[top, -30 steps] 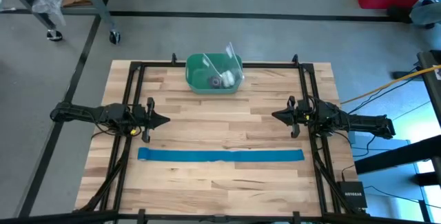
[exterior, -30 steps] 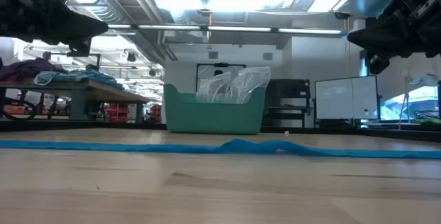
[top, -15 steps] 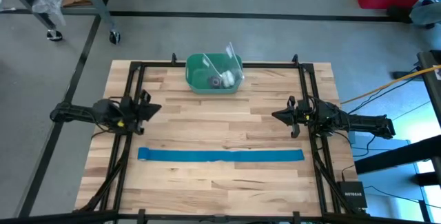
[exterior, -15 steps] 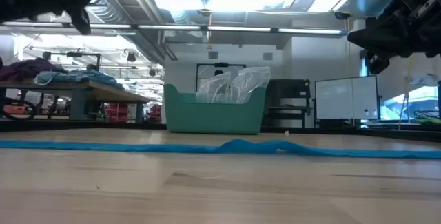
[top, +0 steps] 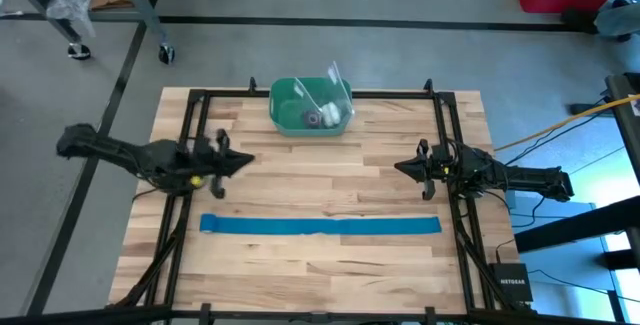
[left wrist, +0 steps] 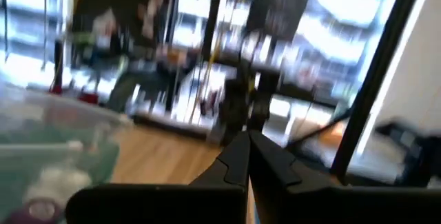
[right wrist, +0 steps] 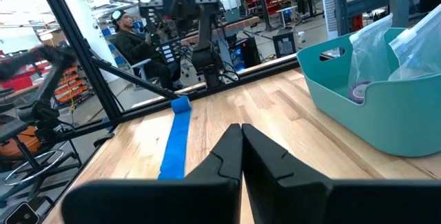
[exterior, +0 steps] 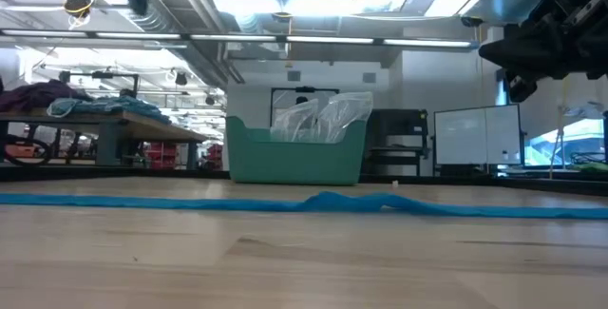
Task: Roll bandage
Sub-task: Roll the blue bandage
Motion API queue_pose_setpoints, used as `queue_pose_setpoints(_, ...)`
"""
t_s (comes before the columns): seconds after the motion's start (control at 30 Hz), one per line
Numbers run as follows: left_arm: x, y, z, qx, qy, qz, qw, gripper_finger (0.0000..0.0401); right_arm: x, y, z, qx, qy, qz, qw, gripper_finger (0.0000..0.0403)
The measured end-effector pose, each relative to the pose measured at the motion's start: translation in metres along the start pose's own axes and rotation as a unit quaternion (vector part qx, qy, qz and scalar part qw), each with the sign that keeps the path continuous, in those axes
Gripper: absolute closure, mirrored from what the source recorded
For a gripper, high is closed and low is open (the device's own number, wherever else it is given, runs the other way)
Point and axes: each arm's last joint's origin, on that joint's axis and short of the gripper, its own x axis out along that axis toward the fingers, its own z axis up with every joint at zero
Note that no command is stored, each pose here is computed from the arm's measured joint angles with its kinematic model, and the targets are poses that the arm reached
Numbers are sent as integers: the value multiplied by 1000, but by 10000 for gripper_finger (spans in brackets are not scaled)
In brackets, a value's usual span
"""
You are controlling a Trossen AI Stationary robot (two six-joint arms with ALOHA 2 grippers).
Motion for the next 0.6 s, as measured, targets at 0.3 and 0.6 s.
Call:
queue_pose_setpoints(0.3,58,-69,25,33,213,90,972,401,0,0,0,0,0,0,1000,391)
queue_pose_setpoints(0.6,42,-121,12,-50,380,147,912,401,0,0,0,0,0,0,1000,391)
